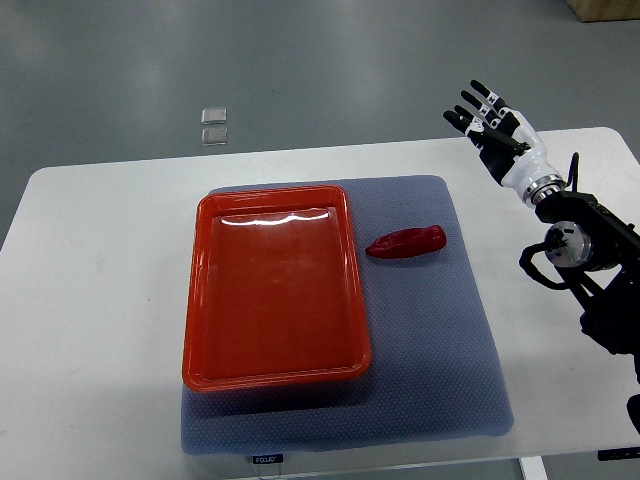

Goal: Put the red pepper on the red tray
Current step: 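Move the open right hand toward the red pepper beside the tray, then lower the right hand onto the red pepper and close fingers around it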

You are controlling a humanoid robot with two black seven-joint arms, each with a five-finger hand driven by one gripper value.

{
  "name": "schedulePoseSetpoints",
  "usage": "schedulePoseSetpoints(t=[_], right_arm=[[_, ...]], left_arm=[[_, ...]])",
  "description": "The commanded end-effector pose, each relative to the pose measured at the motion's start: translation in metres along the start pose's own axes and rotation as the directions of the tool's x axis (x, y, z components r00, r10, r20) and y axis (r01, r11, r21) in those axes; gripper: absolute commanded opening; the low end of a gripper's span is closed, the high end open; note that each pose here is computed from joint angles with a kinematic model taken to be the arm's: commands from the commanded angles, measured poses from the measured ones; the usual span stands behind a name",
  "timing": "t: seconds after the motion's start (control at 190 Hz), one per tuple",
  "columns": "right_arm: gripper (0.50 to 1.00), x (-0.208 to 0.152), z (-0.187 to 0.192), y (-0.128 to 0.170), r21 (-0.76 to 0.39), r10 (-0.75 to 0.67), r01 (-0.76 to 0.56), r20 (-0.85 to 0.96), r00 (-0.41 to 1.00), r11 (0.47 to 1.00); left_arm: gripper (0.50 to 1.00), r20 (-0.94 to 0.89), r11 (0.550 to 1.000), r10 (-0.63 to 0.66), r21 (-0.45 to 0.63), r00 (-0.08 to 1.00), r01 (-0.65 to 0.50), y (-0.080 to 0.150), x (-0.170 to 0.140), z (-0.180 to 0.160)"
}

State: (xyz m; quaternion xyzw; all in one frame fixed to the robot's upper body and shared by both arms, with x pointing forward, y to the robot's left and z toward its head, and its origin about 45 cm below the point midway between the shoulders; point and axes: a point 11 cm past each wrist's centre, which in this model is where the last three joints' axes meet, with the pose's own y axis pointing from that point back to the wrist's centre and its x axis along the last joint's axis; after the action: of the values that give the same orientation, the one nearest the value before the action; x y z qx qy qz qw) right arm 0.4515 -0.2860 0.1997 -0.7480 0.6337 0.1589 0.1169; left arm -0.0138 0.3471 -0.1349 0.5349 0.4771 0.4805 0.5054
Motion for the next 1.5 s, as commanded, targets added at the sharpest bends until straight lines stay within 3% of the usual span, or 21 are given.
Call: schedulePoseSetpoints(t=[0.0, 0.353, 0.711, 0.989, 1.079, 1.368, 1.495], right_arm=[[0.934, -0.001, 0.001, 0.000, -0.004, -0.008, 0.008, -0.003, 1.000, 1.000], [0.932, -0.001, 0.001, 0.004, -0.038, -0.075, 0.073, -0.065, 0.995, 0.997], [0.934, -0.008, -0.017, 0.000, -0.163, -0.265, 0.215, -0.410, 0.873, 0.963], [0.932, -0.018, -0.018, 0.003, -0.298, -0.425, 0.303, -0.630, 0.650, 0.905], [0.934, -0.022, -0.013, 0.006, -0.375, -0.497, 0.329, -0.693, 0.522, 0.867], [0.928, -0.030, 0.006, 0.014, -0.528, -0.613, 0.330, -0.745, 0.263, 0.783], [0.903, -0.033, 0.017, 0.017, -0.587, -0.649, 0.312, -0.746, 0.150, 0.747]], left_arm=[[1.000, -0.002, 1.000, 0.004, -0.004, 1.000, -0.004, 0.000, 0.001, 0.002], [1.000, -0.003, 1.000, 0.003, -0.002, 1.000, -0.003, 0.000, 0.000, 0.002], [1.000, -0.003, 1.000, 0.004, -0.002, 1.000, -0.004, 0.000, 0.001, 0.002], [1.000, -0.005, 1.000, 0.006, -0.002, 1.000, -0.006, 0.000, 0.001, 0.002], [1.000, -0.003, 1.000, 0.006, -0.002, 1.000, -0.006, 0.000, 0.001, 0.002], [1.000, -0.003, 1.000, 0.006, -0.002, 1.000, -0.006, 0.000, 0.001, 0.002], [1.000, -0.003, 1.000, 0.007, -0.002, 1.000, -0.007, 0.000, 0.001, 0.002]])
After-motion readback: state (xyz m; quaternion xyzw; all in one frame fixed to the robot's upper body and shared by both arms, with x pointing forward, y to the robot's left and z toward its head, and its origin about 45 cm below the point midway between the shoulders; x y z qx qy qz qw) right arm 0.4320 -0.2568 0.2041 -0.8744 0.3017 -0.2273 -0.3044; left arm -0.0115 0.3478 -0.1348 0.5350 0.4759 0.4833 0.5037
